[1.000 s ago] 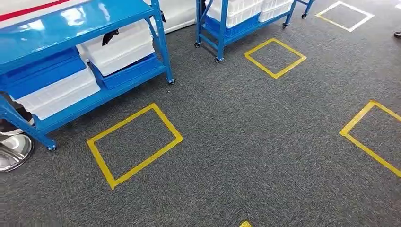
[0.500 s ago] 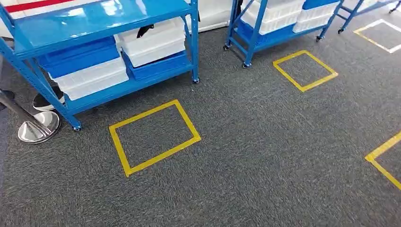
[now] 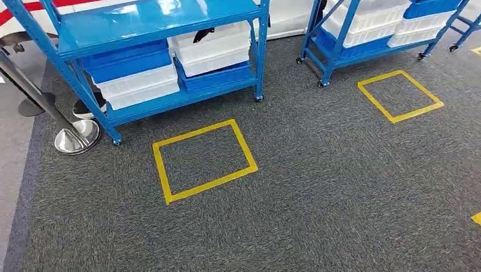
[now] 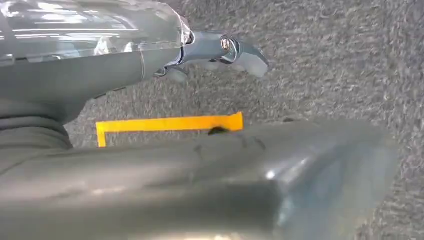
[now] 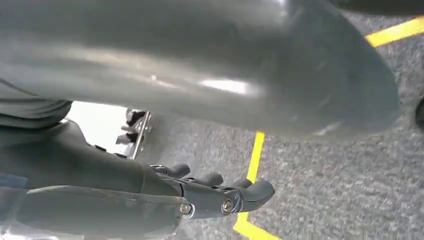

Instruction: Take the parts from the cabinet and place them on the table.

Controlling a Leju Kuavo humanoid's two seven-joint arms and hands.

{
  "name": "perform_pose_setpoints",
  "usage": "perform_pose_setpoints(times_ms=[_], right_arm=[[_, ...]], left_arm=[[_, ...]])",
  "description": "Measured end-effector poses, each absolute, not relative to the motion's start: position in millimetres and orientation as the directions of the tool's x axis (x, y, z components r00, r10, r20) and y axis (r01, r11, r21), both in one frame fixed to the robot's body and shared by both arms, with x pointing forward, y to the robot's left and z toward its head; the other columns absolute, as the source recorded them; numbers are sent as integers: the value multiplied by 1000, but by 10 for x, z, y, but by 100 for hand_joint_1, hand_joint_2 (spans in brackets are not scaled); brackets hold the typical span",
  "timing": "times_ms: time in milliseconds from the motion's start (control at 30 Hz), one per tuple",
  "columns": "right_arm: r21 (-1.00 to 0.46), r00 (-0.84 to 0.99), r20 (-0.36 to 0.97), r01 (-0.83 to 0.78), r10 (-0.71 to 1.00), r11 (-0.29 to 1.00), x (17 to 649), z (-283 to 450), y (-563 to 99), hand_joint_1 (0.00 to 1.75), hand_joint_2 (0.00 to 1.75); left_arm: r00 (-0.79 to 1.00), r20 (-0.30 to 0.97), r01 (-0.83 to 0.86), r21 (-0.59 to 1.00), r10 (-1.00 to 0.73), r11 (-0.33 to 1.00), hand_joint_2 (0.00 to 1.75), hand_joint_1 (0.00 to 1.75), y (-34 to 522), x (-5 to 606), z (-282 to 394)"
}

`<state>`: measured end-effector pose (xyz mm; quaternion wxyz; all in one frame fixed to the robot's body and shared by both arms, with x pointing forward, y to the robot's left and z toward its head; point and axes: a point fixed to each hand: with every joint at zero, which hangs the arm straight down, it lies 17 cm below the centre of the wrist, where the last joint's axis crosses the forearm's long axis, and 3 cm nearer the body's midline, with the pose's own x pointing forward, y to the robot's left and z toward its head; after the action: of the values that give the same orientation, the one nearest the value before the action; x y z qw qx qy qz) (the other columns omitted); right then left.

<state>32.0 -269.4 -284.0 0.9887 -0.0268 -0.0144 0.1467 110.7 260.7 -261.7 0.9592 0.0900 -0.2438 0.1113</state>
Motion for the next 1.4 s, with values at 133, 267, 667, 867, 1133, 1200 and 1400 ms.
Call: perform_pose_setpoints(times_ms=[133, 267, 667, 867, 1133, 1200, 1400], right_arm=[[-53, 962, 7, -272, 273, 961, 221, -2847, -2697, 0, 0], [-52, 965, 9, -262, 263, 964, 221, -2847, -2694, 0, 0], [-55, 957, 16, -289, 291, 956, 277, -2843, -2688, 0, 0], [-61, 963, 6, -267, 268, 962, 209, -2850, -2721, 0, 0], [-65, 965, 11, -263, 264, 963, 239, -2849, -2717, 0, 0], [-65, 965, 10, -263, 264, 963, 238, -2849, -2717, 0, 0], [-67, 958, 11, -285, 286, 956, 262, -2847, -2703, 0, 0]], left_arm=[[856, 490, -251, 109, 168, 962, 0, 0, 2585, 1125, -2614], [858, 486, -246, 108, 165, 963, 0, 0, 2584, 1101, -2619], [859, 484, -246, 107, 166, 963, 0, 0, 2609, 1107, -2623], [862, 476, -251, 107, 172, 962, 0, 0, 2603, 1051, -2633], [862, 477, -252, 109, 172, 962, 0, 0, 2613, 1102, -2629], [865, 471, -252, 113, 171, 961, 0, 0, 2614, 1069, -2636], [870, 463, -253, 126, 168, 959, 0, 0, 2638, 1022, -2646]])
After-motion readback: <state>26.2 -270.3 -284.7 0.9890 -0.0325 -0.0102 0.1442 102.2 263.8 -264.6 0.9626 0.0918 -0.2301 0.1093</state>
